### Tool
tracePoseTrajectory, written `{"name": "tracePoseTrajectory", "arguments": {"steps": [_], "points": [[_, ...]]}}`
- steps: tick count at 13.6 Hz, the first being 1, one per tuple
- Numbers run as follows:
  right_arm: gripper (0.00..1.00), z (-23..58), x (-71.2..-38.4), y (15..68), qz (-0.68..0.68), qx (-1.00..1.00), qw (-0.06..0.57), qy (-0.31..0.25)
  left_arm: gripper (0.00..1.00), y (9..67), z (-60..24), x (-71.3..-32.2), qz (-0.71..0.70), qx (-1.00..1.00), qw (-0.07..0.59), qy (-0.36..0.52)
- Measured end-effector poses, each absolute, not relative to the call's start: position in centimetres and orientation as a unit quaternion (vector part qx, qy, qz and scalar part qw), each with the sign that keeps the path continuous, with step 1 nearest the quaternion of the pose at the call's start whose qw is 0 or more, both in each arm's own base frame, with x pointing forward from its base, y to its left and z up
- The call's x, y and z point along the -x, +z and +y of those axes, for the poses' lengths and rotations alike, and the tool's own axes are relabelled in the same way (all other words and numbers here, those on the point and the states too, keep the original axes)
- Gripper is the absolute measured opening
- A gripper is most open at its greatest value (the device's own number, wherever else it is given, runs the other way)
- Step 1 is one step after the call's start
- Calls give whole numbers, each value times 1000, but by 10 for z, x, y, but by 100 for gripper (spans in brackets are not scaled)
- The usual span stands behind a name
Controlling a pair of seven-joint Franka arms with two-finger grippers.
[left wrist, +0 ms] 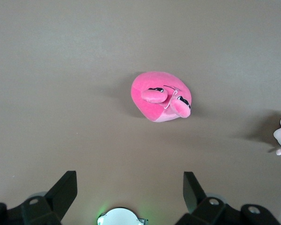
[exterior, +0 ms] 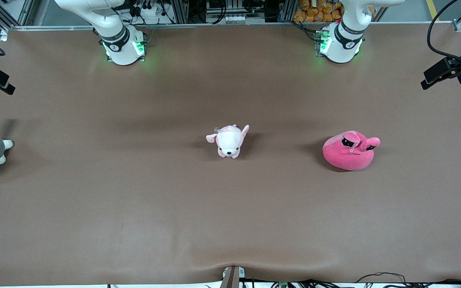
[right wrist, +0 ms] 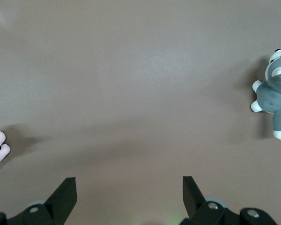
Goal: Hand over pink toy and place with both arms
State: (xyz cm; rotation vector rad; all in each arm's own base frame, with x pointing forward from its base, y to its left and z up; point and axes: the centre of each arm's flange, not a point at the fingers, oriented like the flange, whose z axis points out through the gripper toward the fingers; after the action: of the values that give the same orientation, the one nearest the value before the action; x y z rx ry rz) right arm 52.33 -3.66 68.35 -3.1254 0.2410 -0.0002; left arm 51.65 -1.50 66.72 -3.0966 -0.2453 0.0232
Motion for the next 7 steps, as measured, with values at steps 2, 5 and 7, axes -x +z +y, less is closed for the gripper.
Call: {"name": "tracePoseTrajectory", "arguments": {"steps": [2, 5, 7], "points": [[100, -37, -523, 684, 77, 997, 3, 0, 100, 665, -15, -515, -79, 997, 19, 16], [100, -37, -523, 683, 77, 997, 3, 0, 100, 658, -17, -513, -77, 996, 21, 36], [100, -37, -523, 683, 77, 997, 3, 0, 100, 654, -18, -514, -75, 996, 22, 41]]}}
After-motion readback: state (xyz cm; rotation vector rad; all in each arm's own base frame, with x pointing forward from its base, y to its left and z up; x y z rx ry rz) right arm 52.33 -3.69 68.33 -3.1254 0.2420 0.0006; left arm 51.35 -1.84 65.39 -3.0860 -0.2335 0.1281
